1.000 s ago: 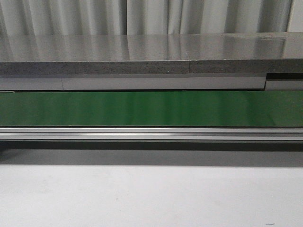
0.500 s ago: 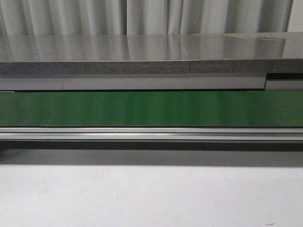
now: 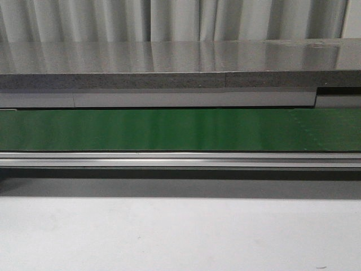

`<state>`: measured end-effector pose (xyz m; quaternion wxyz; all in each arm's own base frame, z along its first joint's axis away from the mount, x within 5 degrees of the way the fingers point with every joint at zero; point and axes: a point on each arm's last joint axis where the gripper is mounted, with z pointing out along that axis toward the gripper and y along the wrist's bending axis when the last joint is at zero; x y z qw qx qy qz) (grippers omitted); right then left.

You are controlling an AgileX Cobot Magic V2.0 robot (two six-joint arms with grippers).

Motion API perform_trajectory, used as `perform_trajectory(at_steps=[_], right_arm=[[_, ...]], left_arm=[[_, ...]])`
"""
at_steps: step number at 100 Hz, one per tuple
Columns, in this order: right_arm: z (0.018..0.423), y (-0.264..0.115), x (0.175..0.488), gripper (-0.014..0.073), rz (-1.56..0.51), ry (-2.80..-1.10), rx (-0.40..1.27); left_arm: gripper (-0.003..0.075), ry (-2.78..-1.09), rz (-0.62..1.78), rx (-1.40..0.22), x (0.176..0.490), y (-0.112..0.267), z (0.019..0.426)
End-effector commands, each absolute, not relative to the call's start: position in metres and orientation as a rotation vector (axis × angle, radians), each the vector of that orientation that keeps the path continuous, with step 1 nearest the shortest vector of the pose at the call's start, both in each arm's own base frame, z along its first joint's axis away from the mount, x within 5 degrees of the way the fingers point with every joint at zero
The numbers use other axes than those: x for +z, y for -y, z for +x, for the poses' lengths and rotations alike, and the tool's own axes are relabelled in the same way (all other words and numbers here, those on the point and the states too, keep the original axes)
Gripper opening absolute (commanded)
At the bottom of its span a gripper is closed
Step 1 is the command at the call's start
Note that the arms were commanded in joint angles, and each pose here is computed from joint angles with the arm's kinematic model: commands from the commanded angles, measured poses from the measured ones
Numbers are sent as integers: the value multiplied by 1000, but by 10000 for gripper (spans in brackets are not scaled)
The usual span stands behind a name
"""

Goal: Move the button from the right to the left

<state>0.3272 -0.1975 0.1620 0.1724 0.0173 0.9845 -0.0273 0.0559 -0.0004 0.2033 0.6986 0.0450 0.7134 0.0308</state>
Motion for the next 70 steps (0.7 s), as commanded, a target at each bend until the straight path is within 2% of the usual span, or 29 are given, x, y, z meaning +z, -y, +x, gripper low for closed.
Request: perform_trajectory(at_steps=[1, 26, 39, 53, 70], right_arm=[[328, 200, 209, 240, 34, -2670, -178], [316, 182, 268, 240, 155, -2499, -126], [307, 163, 296, 240, 149, -2446, -76], [302, 141, 314, 240, 122, -2434, -33], [304, 120, 319, 240, 73, -2450, 20]], left_arm=[[5, -1516, 103, 45, 199, 2, 55], [5, -1516, 103, 45, 199, 2, 55], [5, -1516, 103, 45, 199, 2, 55], [5, -1516, 103, 45, 199, 2, 55], [5, -1516, 103, 45, 199, 2, 55]])
